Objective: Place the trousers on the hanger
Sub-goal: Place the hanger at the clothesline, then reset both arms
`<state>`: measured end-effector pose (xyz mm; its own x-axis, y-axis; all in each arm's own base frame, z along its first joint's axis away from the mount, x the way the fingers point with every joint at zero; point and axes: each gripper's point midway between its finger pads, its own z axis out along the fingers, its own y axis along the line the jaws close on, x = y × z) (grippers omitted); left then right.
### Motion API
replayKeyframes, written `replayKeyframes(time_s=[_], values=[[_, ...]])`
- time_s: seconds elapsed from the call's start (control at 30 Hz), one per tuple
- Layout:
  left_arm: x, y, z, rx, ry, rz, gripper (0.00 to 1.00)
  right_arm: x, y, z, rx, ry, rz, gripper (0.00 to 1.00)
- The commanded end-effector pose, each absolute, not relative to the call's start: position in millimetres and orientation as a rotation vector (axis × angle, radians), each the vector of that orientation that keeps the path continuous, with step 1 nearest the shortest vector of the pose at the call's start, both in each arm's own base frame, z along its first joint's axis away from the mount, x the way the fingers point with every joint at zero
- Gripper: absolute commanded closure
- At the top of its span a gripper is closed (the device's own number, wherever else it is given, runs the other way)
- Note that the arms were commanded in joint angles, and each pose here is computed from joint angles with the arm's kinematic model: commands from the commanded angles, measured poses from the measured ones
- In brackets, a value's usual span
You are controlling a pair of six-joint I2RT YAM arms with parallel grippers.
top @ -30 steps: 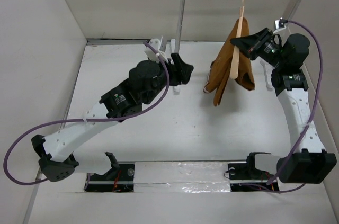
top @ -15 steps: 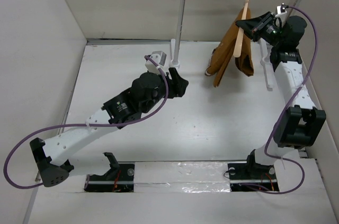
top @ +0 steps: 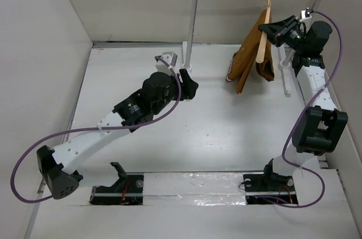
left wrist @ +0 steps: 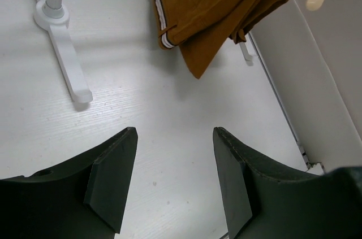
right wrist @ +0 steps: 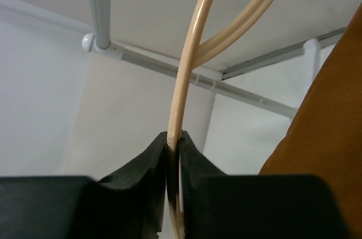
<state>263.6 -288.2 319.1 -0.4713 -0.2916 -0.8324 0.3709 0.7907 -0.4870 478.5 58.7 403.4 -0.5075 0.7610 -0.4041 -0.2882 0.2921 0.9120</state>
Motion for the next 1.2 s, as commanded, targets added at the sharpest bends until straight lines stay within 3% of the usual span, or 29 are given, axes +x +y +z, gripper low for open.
replayKeyframes(time_s=[0.0,0.07,0.1,0.2,0.27,0.3,0.47,0.57,0.73,1.03,1.17], values=[[271,-295,340,0.076,1.85,-0.809,0.47,451,49,465,0.203,1.444,1.273,0.77],[275,-295,341,0.068,1.851,-0.809,0.46,452,49,450,0.22,1.501,1.244,0.55],[278,-294,342,0.054,1.853,-0.808,0.45,450,44,449,0.222,1.509,1.219,0.38],[282,-294,343,0.046,1.855,-0.814,0.42,446,32,439,0.247,1.565,1.143,0.17],[287,-292,346,0.022,1.856,-0.805,0.4,437,20,436,0.268,1.598,1.068,0.19],[287,-292,345,0.022,1.865,-0.799,0.4,434,16,439,0.258,1.593,1.036,0.0],[296,-286,353,-0.019,1.86,-0.761,0.39,397,11,444,0.22,1.631,0.917,0.0],[302,-274,360,-0.063,1.849,-0.712,0.39,379,39,435,0.168,1.656,0.914,0.0],[300,-238,374,-0.174,1.821,-0.618,0.39,307,112,424,-0.033,1.656,0.956,0.0],[256,-192,327,-0.329,1.883,-0.656,0.38,227,123,292,-0.061,1.92,0.838,0.0],[241,-186,303,-0.408,1.925,-0.711,0.38,206,130,270,-0.093,1.96,0.867,0.0]])
